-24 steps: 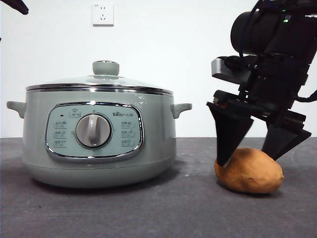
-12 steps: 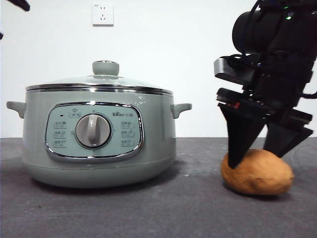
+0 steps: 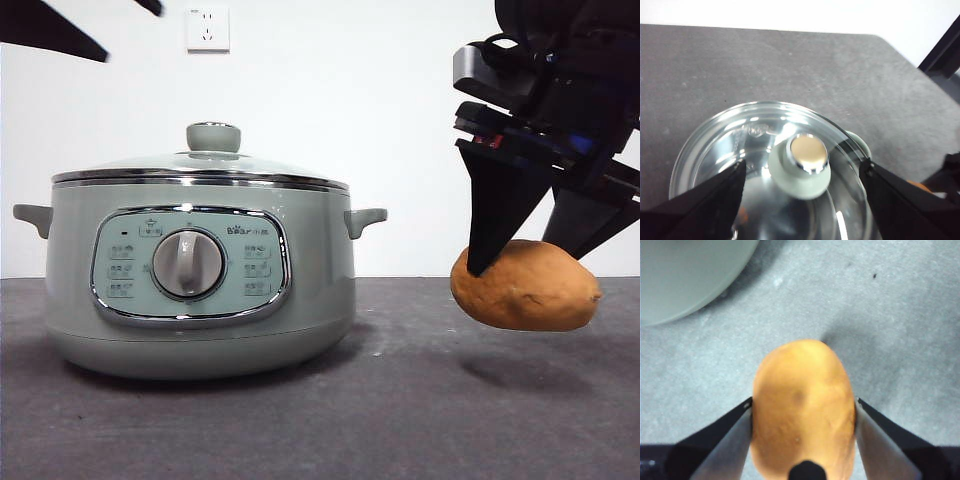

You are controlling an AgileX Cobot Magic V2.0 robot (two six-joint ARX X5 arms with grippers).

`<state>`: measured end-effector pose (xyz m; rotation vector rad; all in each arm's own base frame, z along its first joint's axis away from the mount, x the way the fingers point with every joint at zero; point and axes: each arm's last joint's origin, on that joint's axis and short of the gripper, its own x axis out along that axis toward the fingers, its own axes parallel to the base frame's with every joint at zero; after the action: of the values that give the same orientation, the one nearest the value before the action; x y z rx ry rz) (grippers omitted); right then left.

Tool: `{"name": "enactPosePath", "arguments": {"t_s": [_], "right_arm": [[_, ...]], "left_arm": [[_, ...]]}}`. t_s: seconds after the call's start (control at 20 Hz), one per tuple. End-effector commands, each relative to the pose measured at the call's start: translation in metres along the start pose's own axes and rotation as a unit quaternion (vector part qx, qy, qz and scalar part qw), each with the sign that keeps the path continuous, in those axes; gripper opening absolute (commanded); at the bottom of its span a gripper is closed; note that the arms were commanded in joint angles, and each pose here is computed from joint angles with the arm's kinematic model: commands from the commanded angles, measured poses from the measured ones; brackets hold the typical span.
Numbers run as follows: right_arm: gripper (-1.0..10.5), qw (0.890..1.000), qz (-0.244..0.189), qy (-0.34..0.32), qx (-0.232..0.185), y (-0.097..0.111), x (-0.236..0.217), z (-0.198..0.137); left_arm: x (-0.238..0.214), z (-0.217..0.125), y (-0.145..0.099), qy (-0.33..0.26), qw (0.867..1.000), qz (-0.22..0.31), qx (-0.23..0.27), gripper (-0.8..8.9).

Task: Pick up the potato,open the lid,put the potato in the pot,close the lid

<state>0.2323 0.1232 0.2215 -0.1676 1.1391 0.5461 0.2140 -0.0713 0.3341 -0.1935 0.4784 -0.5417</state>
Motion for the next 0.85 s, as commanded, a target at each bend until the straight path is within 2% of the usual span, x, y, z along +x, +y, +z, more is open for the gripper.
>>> {"name": "enactPosePath", "arguments": {"t_s": [0.05, 0.25, 0.5, 0.7, 0.75, 0.85], "right_arm": [[-0.1, 1.0, -0.001, 0.005, 0.009, 0.0, -0.001, -0.001], [-0.1, 1.0, -0.002, 0.011, 0.011, 0.0, -0.001, -0.003], [0.0, 1.0, -0.002, 0.014, 0.012, 0.0, -0.001, -0.003], [0.0, 1.0, -0.002, 0.015, 0.012, 0.0, -0.001, -0.003], [0.0, 1.0, -0.002, 0.015, 0.012, 0.0, -0.001, -0.003], [0.0, 1.0, -0.002, 0.015, 0.012, 0.0, -0.001, -0.003]], "left_arm": [[0.02, 0.004, -0.009, 0.015, 0.999, 0.016, 0.034, 3.82], [0.058, 0.002, -0.022, 0.044, 0.995, 0.045, 0.074, 3.81], [0.091, -0.016, -0.023, 0.089, 0.99, 0.07, 0.081, 3.81], [0.098, -0.019, -0.021, 0.098, 0.989, 0.072, 0.081, 3.71], [0.098, -0.019, -0.021, 0.096, 0.99, 0.071, 0.081, 3.1], [0.098, -0.019, -0.022, 0.097, 0.989, 0.066, 0.095, -0.15]]}}
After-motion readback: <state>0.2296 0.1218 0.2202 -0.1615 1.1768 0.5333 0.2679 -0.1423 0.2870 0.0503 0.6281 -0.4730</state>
